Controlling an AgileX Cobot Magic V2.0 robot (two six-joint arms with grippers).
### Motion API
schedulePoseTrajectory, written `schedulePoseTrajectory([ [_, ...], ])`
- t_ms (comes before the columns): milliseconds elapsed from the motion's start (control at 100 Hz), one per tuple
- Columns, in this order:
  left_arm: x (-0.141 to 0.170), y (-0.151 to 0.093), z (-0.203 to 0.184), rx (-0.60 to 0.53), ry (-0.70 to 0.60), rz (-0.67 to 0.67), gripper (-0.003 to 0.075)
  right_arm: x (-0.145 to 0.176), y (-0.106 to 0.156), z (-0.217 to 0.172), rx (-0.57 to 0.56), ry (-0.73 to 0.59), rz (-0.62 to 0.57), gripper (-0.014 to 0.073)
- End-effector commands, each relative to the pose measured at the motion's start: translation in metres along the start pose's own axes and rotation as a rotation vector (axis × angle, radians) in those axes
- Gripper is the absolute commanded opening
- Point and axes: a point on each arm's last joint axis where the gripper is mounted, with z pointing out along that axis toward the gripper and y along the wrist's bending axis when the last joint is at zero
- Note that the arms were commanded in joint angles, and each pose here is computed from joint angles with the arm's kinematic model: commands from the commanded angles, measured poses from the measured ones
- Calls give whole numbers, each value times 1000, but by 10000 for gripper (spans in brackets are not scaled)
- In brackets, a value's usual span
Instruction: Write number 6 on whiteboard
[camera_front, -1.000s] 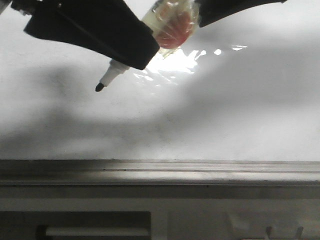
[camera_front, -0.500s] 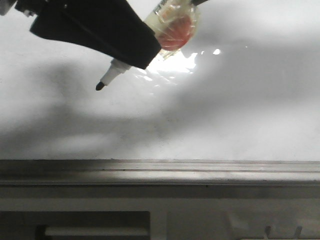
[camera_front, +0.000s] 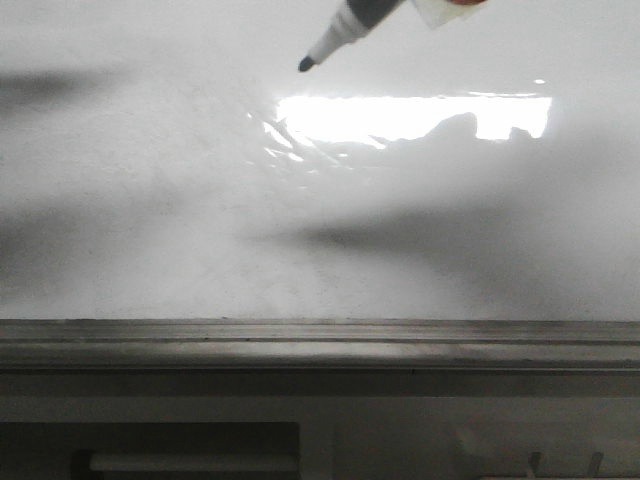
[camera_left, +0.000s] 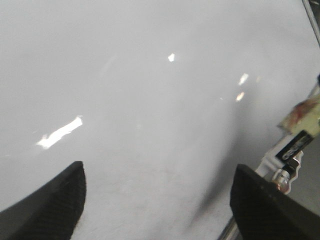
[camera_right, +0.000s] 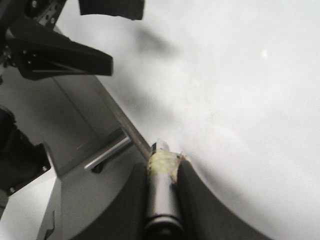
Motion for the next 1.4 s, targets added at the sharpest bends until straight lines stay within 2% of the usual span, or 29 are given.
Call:
schedulePoseTrajectory([
  [0, -2, 5, -19, -84, -131, -48, 501, -2, 3, -16, 105, -142, -17, -46],
  [250, 37, 8, -45, -220, -253, -106, 490, 11, -11, -30, 361, -290, -49, -45],
  [460, 47, 6, -49, -230, -261, -109, 490, 7, -33, -18, 465, -301, -21, -45],
  [610, 46, 7, -49, -231, -264, -112, 490, 14, -46, 3, 456, -215, 11, -46],
  [720, 46, 7, -49, -234, -267, -112, 490, 23, -46, 18, 368, -103, 17, -45],
  [860, 46, 7, -49, -236, -268, -112, 490, 35, -40, 24, 272, 32, -41, -45],
  [970, 46, 7, -49, -236, -268, -112, 490, 39, -43, 21, 299, 85, -44, -45],
  [1070, 46, 7, -49, -236, -268, -112, 490, 40, -48, 11, 368, 83, -35, -45],
  [1210, 46, 7, -50, -237, -270, -112, 490, 30, -51, -5, 464, -26, -43, -45],
  [1390, 46, 7, -50, -237, -270, -115, 490, 23, -48, -1, 436, -111, -16, -45],
])
